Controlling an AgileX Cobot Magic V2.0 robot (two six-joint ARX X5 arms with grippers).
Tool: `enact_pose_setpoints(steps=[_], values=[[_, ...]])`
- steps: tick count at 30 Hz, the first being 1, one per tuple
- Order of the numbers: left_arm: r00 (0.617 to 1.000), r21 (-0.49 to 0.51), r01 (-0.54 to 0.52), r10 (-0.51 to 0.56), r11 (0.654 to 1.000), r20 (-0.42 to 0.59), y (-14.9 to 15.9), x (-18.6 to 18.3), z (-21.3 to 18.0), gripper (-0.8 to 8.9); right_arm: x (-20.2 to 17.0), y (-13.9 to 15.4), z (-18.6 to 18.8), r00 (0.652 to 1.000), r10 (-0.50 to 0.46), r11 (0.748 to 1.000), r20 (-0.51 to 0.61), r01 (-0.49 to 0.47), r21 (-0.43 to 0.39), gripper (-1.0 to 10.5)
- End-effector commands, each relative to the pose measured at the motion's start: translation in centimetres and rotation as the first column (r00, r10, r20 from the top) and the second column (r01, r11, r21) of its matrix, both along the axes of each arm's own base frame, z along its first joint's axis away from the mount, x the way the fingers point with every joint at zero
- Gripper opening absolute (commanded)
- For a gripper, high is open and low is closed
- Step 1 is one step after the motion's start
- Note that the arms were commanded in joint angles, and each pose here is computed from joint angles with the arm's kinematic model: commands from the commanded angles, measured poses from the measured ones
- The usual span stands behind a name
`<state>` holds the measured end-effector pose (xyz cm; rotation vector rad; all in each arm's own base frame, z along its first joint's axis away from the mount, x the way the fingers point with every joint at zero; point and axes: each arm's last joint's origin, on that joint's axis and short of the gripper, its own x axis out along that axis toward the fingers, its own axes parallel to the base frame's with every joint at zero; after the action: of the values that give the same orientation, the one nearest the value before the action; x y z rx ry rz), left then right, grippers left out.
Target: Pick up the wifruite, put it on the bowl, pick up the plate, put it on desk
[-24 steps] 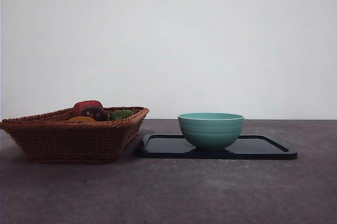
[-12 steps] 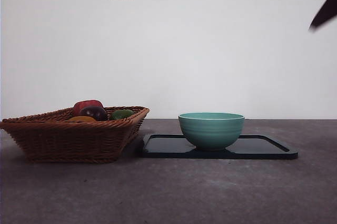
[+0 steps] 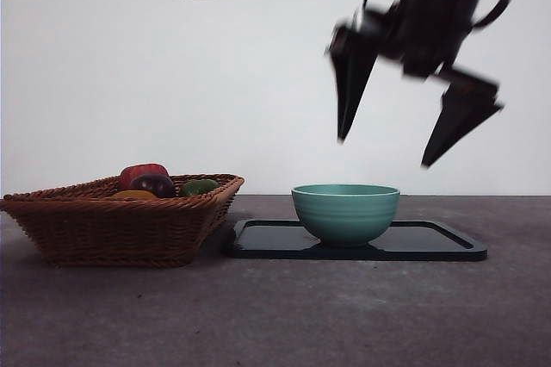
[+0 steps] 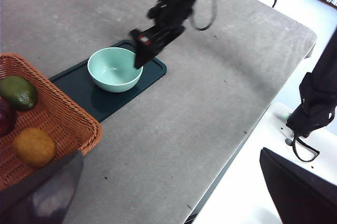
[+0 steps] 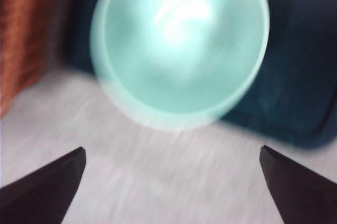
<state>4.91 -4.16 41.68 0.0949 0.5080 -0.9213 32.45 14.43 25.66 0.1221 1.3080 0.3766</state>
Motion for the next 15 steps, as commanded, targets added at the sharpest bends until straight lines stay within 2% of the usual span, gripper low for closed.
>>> enact_pose_setpoints(steps=[1,11,15], values=[[1.000,-0.005,0.019,-0.019,1.000,0.022,-0.1,0.0,0.3,5.94,2.3,0.5,-1.5,1.000,-0.012,1.000,-0.024,0.011,-0.016,5.4],[1.000,-0.005,0.019,-0.018,1.000,0.022,-0.1,0.0,0.3,5.94,6.0,-0.7,-3.9,0.995,-0.093,0.995,-0.035,0.092,-0.044,5.4],[1.000,-0.005,0.019,-0.019,1.000,0.022,-0.1,0.0,0.3,5.94,6.7,-1.4,-4.8,0.993,-0.117,0.992,-0.034,0.115,-0.042,4.7]])
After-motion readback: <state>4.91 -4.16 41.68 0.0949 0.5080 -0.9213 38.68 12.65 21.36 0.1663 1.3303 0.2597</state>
